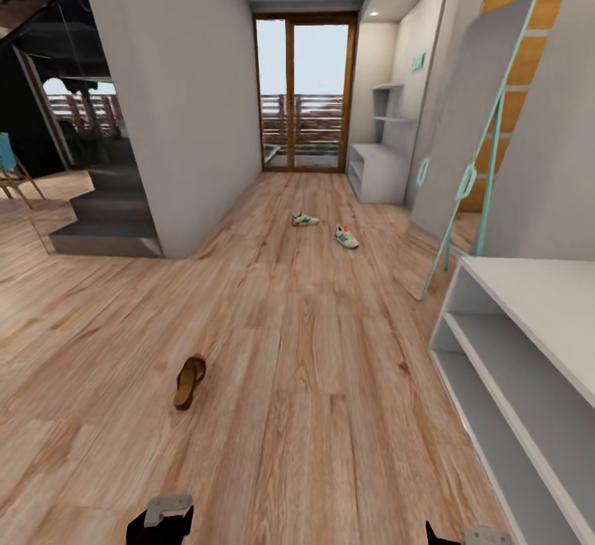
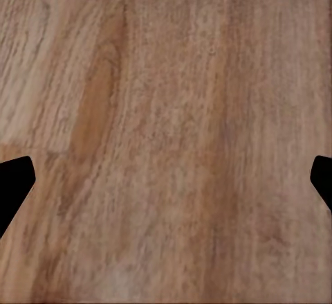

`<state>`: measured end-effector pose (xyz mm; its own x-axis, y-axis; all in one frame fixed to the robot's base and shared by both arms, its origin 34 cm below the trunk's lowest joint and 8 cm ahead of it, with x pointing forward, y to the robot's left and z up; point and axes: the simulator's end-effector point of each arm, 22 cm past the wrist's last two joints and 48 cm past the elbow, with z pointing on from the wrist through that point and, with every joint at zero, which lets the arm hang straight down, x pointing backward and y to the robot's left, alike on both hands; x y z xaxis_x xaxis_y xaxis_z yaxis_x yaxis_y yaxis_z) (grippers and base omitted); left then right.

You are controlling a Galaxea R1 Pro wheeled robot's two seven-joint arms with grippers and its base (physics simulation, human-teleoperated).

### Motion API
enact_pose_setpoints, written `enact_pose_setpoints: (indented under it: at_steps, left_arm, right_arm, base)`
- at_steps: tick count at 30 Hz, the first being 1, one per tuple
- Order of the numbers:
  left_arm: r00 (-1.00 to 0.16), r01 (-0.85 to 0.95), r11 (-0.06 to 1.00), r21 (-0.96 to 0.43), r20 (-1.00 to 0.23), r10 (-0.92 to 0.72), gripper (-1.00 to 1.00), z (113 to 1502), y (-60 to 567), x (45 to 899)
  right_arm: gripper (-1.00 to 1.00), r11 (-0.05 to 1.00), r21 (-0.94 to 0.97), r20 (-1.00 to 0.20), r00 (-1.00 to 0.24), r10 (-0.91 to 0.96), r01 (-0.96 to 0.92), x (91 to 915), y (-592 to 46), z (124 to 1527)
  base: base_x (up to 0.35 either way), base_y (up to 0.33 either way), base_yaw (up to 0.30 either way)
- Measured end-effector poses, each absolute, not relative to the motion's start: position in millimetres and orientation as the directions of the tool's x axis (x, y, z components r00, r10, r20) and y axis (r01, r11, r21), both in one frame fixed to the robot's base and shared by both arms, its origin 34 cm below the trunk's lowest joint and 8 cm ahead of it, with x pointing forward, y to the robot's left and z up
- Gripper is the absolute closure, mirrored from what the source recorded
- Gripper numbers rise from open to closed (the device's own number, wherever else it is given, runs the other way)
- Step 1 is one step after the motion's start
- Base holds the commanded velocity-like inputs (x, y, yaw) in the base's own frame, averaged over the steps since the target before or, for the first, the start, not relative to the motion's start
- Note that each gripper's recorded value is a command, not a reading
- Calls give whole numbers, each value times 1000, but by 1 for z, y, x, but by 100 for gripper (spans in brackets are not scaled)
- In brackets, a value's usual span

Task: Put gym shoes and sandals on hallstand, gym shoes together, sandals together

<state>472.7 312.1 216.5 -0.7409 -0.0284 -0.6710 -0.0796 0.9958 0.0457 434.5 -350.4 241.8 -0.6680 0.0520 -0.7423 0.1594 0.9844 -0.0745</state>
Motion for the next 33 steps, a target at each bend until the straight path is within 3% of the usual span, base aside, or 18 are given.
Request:
enact_pose_setpoints:
  at_steps: [19, 33]
  left_arm:
    - [-740, -80, 996, 45, -672, -29, -100, 217, 312, 473]
    - [-740, -80, 996, 46, -673, -29, -100, 217, 312, 473]
  right_arm:
    - [-100, 984, -74, -742, -668, 53, 159, 435, -350, 242]
    - [-100, 984, -74, -743, -667, 53, 160, 435, -350, 242]
  base:
    - [340, 0, -1]
    - [340, 0, -123]
